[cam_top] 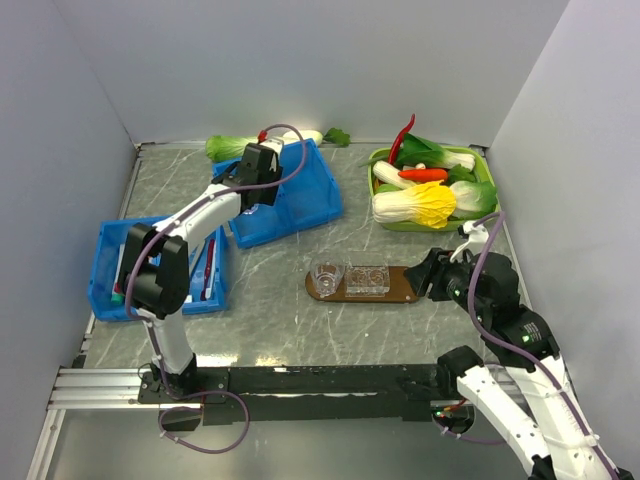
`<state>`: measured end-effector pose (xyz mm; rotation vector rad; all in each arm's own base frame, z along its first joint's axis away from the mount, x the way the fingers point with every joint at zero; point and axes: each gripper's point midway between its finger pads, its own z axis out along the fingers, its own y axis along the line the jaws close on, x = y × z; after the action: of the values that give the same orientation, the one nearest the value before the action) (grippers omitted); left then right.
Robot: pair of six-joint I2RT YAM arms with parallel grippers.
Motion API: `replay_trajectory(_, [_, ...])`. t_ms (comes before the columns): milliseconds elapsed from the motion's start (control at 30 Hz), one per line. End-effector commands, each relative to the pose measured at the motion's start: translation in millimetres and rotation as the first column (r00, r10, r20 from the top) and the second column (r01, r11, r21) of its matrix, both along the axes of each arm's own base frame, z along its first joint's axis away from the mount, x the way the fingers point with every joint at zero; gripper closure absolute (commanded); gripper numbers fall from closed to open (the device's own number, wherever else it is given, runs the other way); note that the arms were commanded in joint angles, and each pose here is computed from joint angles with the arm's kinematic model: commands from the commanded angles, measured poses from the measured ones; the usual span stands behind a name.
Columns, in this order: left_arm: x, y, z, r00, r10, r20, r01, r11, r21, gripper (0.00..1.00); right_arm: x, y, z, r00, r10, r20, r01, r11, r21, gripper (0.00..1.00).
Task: Prepare toiletry sets of a toothbrush and toothpaste on the tray
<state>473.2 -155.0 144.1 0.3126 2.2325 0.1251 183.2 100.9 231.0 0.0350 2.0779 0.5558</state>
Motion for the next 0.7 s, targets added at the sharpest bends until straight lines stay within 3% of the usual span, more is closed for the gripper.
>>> replay_trajectory(0, [10.9,-2.2,14.0,0.999,-0.026,0.048,0.028,0.999,-0.036,0.45,0.4,-3.4,-6.8,1.000,-0.017,-0.017,0.016,1.000,-0.013,0.40])
replay_trajectory(67, [15.6,-0.2,7.5,0.999,-0.016,0.034,0.017,1.000,-0.026,0.50,0.9,-2.2,-6.3,1.000,-0.013,-0.019,0.013,1.000,-0.011,0.40])
replay_trajectory(433, [30.3,11.2,-6.6,1.000,-0.001,0.025,0.000,0.999,0.041,0.55,1.9,-0.9,-9.0,1.000,-0.015,-0.026,0.014,1.000,-0.003,0.40])
replay_trajectory(533, [31.9,11.2,-10.4,1.000,-0.001,0.016,0.001,0.999,0.039,0.61,2.7,0.4,-9.2,1.000,-0.011,-0.028,0.011,1.000,0.000,0.40])
replay_trajectory(667, [33.5,13.1,-13.1,1.000,0.001,0.021,-0.002,0.999,0.049,0.60,3.1,1.3,-11.4,0.999,-0.006,-0.034,0.006,1.000,-0.002,0.40])
